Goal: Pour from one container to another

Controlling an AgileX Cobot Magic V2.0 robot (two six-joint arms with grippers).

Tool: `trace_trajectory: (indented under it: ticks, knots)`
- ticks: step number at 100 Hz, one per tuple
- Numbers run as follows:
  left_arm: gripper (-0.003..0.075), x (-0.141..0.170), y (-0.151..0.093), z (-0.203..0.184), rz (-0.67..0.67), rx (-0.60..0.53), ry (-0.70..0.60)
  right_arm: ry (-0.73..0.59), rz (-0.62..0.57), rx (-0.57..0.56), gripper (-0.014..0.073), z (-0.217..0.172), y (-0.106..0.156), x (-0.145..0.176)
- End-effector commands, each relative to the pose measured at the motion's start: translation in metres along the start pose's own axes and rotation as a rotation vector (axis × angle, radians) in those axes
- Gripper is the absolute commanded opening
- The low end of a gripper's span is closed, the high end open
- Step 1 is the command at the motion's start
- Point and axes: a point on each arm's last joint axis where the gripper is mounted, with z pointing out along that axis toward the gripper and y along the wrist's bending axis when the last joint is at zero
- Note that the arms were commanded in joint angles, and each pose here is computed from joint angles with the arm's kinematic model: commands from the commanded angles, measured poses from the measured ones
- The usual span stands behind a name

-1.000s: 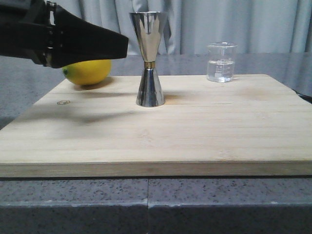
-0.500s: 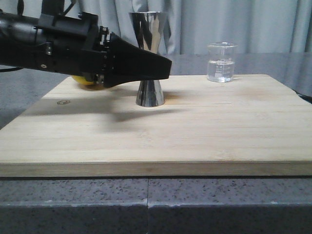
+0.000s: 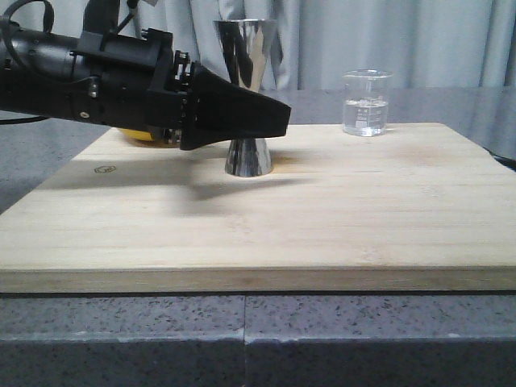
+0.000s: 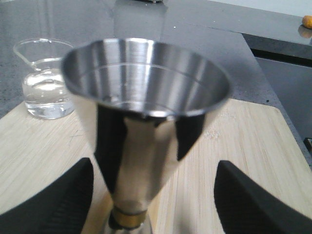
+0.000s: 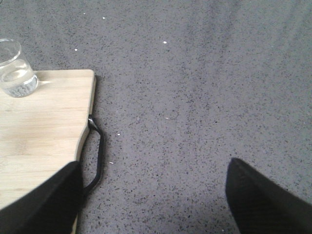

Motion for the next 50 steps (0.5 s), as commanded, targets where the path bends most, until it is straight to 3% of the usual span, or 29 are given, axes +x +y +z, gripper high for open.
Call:
trace_trajectory:
  ticks: [1,26,50]
  knots:
    - [0.044,-0.0315,-0.0085,-0.0012,0.032,0.051,-0.155,-0.098,-0.008,0.008,0.0564,-0.004,-0.001,-0.0157]
    - [0.0285,-0.0315,-0.0085,-0.0012,0.032,0.051,-0.155,-0.098,-0.008,0.008,0.0564,-0.004,-0.001,-0.0157]
    - [0.0189,-0.0315,-0.0085,-0.0012,0.032,0.051,-0.155,-0.098,-0.008,0.008,0.0564,-0.004,-0.001,-0.0157]
